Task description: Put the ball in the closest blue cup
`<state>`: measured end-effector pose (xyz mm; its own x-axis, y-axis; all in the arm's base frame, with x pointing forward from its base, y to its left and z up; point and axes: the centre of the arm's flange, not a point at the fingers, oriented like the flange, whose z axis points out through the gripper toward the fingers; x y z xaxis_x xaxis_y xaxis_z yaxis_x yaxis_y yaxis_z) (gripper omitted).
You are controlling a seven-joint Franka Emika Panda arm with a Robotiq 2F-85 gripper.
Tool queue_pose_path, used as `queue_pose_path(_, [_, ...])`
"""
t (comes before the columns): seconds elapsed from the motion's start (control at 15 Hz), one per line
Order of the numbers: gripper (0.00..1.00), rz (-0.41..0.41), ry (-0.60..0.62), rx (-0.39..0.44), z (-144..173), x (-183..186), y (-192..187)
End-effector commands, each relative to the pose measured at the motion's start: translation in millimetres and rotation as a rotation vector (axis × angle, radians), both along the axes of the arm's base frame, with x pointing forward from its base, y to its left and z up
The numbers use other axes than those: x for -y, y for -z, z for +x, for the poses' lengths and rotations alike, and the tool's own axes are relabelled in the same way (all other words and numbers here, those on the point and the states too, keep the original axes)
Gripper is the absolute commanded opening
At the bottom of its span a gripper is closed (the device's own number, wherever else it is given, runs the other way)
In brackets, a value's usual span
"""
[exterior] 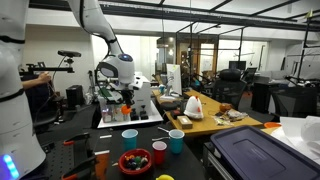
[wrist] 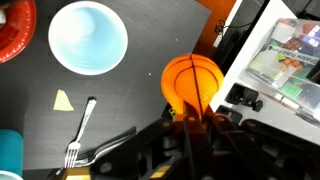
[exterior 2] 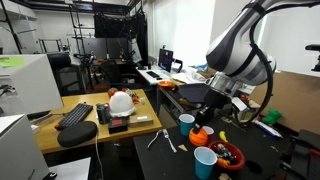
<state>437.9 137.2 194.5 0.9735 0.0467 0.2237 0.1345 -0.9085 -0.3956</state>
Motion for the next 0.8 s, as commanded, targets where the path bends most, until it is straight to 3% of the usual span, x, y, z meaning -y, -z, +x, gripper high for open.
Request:
queue_pose_path(0.0, [0.02, -0.05, -0.051, 0.117, 7, 16, 21])
queue_pose_path(0.33, [0.02, -0.137, -0.15, 0.209, 15, 43, 17])
queue_pose_path(0.73, [0.02, -0.265, -0.3, 0.148, 4, 81, 28])
